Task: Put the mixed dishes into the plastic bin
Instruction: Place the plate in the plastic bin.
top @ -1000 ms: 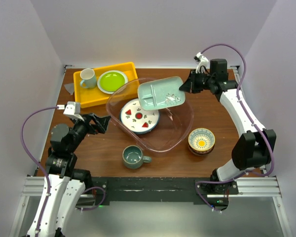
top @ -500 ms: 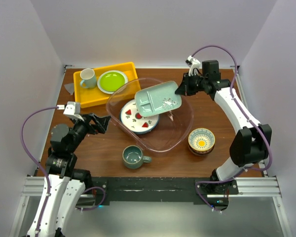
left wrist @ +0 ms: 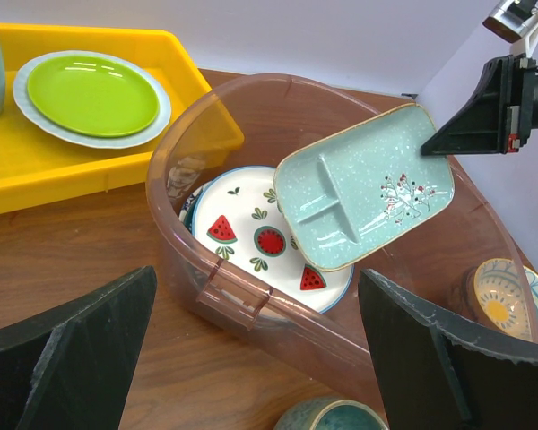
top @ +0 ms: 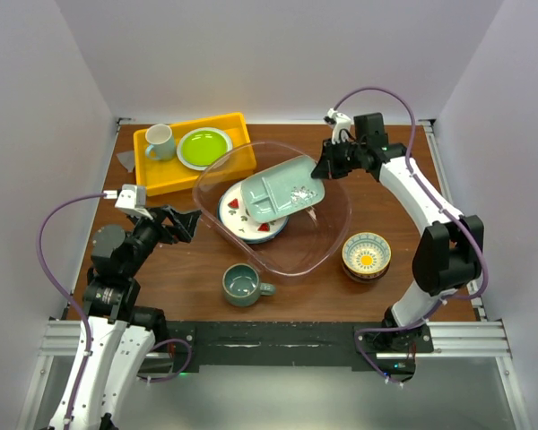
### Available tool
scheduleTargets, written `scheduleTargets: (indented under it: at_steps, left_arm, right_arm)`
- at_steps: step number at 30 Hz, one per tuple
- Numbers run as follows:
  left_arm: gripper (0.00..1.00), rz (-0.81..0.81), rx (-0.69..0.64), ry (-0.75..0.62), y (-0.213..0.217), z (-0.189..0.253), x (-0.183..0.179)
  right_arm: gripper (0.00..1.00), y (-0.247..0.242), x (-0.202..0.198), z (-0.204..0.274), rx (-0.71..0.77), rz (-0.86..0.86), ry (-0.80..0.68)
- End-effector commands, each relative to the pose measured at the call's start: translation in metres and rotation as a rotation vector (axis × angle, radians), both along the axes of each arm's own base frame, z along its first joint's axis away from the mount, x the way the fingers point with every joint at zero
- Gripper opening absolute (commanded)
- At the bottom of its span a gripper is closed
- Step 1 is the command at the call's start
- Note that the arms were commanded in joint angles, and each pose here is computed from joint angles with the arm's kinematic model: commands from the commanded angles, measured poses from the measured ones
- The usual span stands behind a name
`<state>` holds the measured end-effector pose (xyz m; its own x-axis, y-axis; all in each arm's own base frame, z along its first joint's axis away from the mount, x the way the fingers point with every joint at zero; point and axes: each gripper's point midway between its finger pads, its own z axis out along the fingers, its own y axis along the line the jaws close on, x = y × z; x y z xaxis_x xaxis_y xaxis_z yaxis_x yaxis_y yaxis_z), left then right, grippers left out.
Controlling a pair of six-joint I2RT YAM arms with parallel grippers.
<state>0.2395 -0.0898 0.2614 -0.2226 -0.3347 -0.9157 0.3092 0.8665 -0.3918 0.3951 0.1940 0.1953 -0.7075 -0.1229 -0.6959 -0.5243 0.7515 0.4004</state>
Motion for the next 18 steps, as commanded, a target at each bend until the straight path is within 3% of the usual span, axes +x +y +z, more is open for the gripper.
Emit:
scheduleTargets:
  at_steps: [1,18]
  left_arm:
    - [1.00,-0.006,0.011,-0.058,0.000,0.009,0.002]
    - [1.00,-0.009,0.012,-0.057,0.000,0.009,0.002]
  right_arm:
    - [0.00,0.021,0.010,0.048,0.072,0.060,-0.129]
    - [0.00,0.038,0.005,0.032,0.045,0.116,-0.098]
